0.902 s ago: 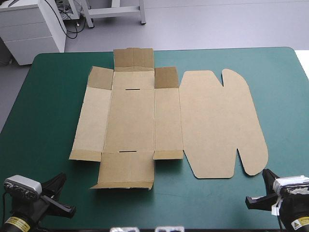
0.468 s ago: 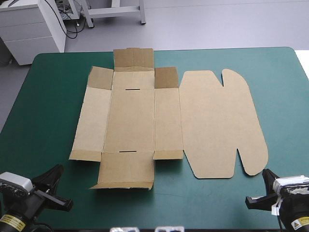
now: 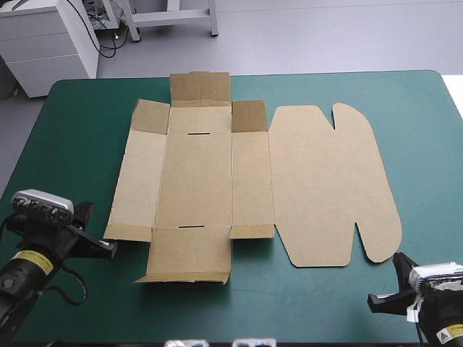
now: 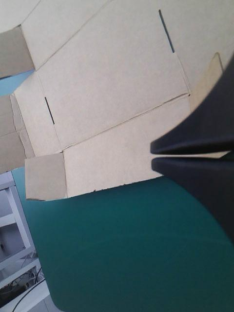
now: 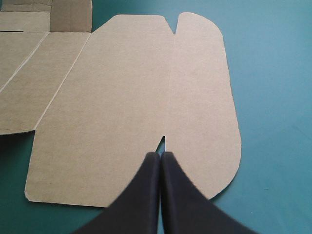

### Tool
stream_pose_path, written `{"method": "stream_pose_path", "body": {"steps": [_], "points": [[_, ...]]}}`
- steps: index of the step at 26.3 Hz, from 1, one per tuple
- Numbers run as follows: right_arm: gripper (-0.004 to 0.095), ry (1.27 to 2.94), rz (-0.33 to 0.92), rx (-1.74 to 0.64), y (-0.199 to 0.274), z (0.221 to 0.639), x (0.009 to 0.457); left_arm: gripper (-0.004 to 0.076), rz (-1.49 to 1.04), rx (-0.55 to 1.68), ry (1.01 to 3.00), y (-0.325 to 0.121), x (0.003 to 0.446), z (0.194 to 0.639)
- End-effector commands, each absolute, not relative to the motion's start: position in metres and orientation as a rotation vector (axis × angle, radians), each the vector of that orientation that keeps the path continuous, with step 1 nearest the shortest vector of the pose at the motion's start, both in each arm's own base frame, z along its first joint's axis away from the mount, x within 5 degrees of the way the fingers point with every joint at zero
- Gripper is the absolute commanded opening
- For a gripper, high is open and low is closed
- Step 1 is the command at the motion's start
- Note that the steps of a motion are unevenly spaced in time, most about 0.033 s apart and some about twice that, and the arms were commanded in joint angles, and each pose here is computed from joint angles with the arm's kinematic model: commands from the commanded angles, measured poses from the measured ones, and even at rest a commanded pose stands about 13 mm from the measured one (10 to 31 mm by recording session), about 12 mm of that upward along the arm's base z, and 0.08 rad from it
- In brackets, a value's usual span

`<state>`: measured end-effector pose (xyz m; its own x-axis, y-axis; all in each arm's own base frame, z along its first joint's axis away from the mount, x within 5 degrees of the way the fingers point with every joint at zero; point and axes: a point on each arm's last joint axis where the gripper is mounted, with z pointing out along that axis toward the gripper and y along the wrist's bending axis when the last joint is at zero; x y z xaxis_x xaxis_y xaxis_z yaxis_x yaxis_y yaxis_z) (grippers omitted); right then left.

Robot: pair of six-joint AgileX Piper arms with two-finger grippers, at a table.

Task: Fold the box

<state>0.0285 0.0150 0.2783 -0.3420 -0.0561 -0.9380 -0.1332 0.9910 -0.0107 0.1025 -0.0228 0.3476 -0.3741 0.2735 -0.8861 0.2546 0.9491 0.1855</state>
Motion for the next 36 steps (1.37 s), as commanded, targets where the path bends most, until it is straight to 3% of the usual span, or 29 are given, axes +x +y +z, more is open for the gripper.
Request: {"method": "stream_pose_path", "body": {"steps": [1,7,18,32,36], "points": [[-0.0019,1.837,0.066,-0.119,0.014,0.293,0.03,0.0018,0.06,0.394,1.932,-0.029,0.121,0.374],[-0.0019,1.837,0.066,-0.119,0.014,0.293,0.03,0.0018,0.111,0.454,2.002,-0.037,0.144,0.377],[-0.0019,1.837,0.066,-0.119,0.014,0.293,0.03,0.0018,0.153,0.473,2.196,-0.031,0.192,0.344],[-0.0019,1.837,0.066,-0.119,0.014,0.293,0.03,0.0018,-0.381,-0.064,2.399,0.067,0.258,0.311],[-0.0019,1.837,0.066,-0.119,0.014,0.293,0.03,0.0018,-0.617,0.025,2.564,0.077,0.293,0.297]]}}
